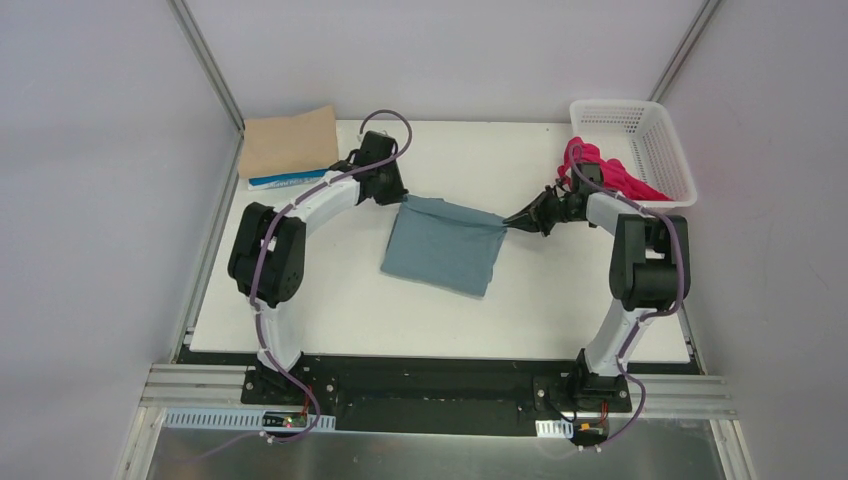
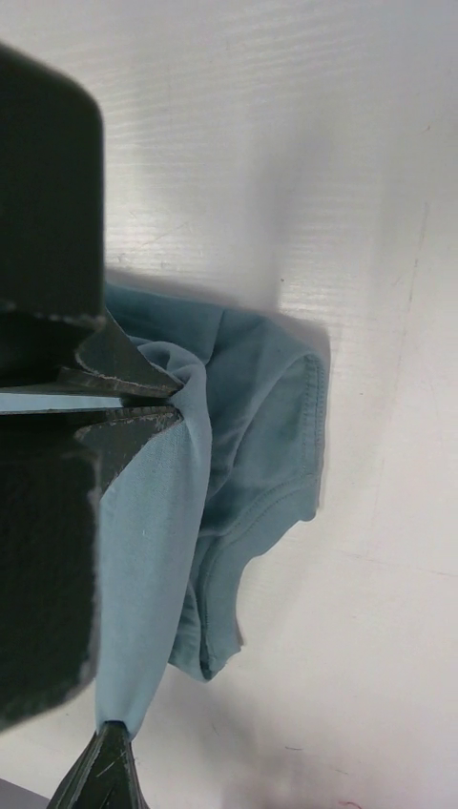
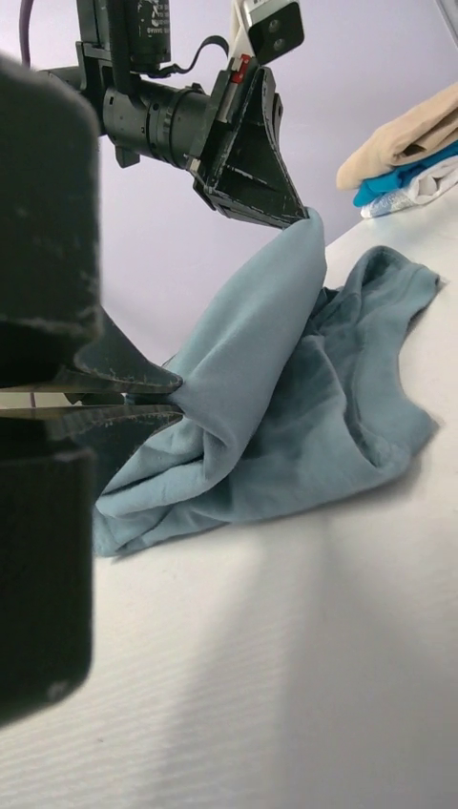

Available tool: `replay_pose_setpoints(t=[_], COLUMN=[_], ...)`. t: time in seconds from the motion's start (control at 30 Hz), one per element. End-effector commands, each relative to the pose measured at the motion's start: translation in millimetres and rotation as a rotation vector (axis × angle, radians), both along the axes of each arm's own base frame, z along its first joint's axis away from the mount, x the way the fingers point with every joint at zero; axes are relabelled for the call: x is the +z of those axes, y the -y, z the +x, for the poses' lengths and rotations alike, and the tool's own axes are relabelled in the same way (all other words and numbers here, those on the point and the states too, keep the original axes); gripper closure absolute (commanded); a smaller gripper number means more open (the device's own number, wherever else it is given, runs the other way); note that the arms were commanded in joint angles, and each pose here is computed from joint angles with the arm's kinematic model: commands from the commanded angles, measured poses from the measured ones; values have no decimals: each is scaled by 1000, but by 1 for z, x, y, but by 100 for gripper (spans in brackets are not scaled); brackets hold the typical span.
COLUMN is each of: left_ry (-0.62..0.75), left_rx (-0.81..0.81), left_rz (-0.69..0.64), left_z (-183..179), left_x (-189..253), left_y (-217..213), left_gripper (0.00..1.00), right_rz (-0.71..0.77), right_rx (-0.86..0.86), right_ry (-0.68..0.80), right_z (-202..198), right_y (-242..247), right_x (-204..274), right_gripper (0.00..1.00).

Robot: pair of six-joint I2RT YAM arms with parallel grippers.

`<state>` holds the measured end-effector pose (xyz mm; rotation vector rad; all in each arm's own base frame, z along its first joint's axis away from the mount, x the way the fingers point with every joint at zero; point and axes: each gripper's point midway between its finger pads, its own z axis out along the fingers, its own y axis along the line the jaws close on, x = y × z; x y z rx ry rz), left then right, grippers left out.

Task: Fold and stack the t-shirts
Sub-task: Fold the long partially folded tshirt into a neat square

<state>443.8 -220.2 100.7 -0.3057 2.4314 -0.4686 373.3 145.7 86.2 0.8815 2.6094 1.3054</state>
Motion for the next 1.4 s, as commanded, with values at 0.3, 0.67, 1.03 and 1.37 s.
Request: replay_pose_setpoints(t=[0.3,0.67,1.03,1.37], left_ry=[69,27,-31,-174], left_rx=[-2,-305,-311,-226], left_rz=[-44,-341,-380,-344], left_z=[23,-6,28,23], left_x=[30,55,16,-49], left_y=[-12,57,75,64], left_gripper=[30,1,1,1], right_rz=[-93,-109,-97,-192], right_rx=[-53,33,27,0], right_ry=[151,272,233,138], right_z=[44,14,53,71], right_y=[17,-45,-59,-31], right_x=[28,51,18,-36], right_gripper=[22,0,0,1])
